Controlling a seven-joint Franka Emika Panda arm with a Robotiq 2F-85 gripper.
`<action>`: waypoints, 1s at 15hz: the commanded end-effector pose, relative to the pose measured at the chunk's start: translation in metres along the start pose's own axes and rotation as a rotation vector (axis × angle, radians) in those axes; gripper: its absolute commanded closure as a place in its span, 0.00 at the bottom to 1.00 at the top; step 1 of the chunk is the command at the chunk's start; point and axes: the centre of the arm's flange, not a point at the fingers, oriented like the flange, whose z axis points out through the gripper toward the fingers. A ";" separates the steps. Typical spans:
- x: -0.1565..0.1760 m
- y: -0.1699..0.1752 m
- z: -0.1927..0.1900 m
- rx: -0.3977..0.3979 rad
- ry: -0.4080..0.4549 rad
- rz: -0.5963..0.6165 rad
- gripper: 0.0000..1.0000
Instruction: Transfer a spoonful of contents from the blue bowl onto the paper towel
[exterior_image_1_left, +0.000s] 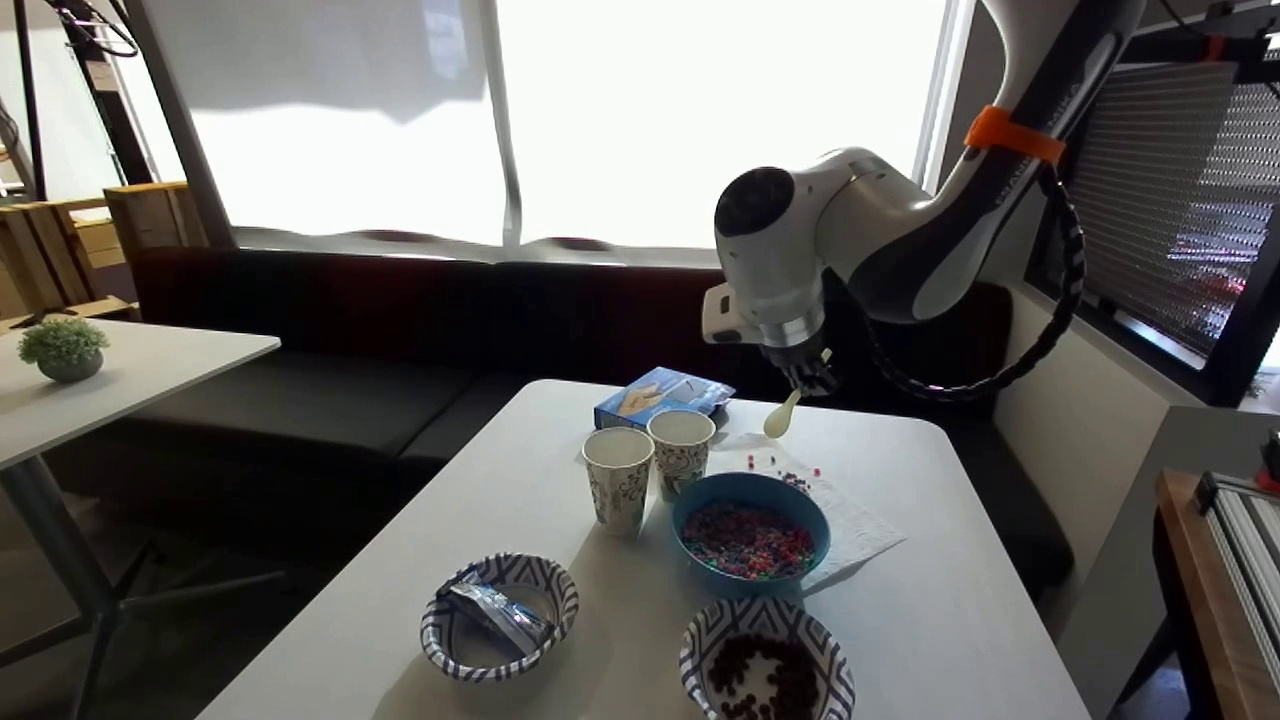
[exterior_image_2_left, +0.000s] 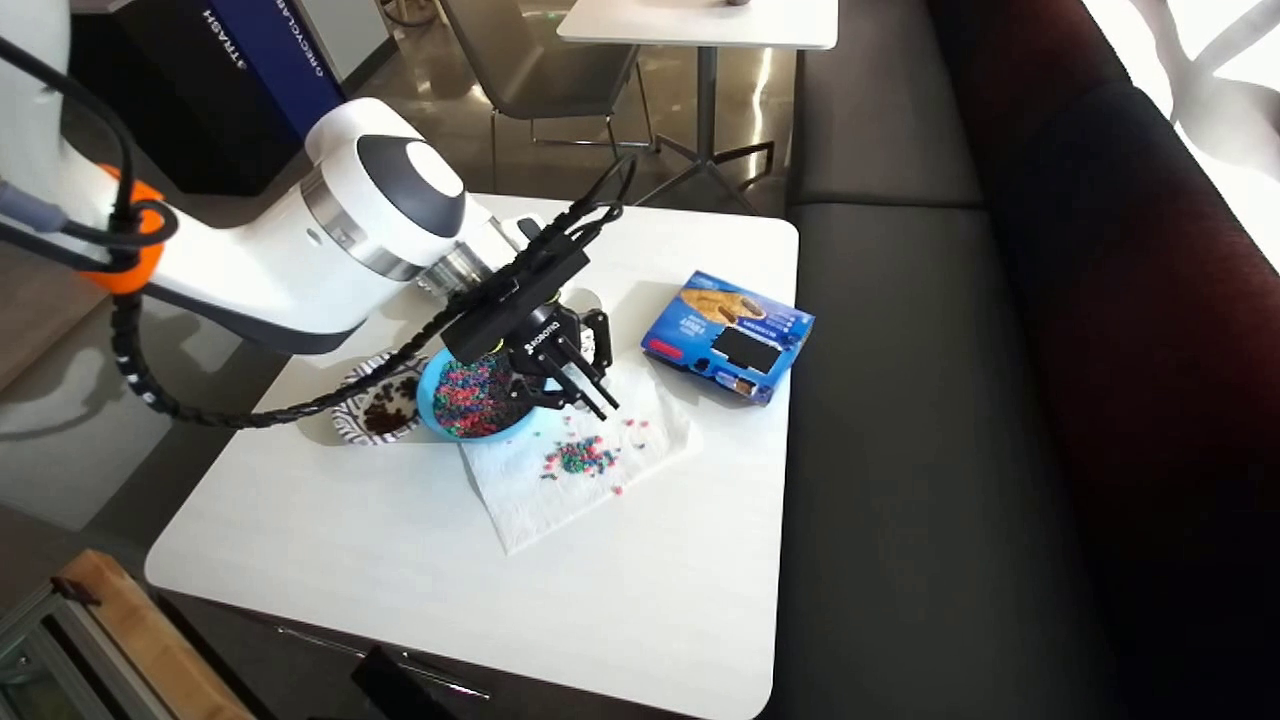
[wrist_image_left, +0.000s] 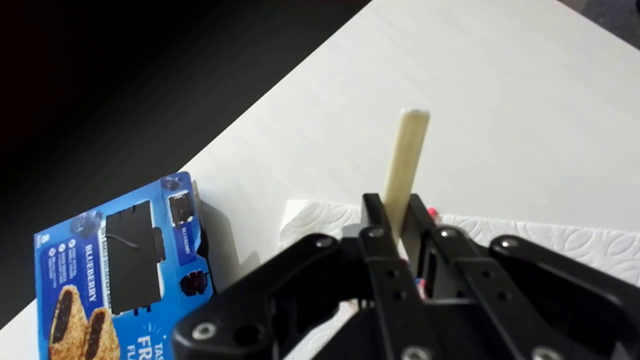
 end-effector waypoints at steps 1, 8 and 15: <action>-0.023 0.003 -0.008 0.099 0.085 0.154 0.97; -0.075 0.020 -0.001 0.237 0.244 0.485 0.97; -0.131 -0.008 0.042 0.260 0.426 0.819 0.97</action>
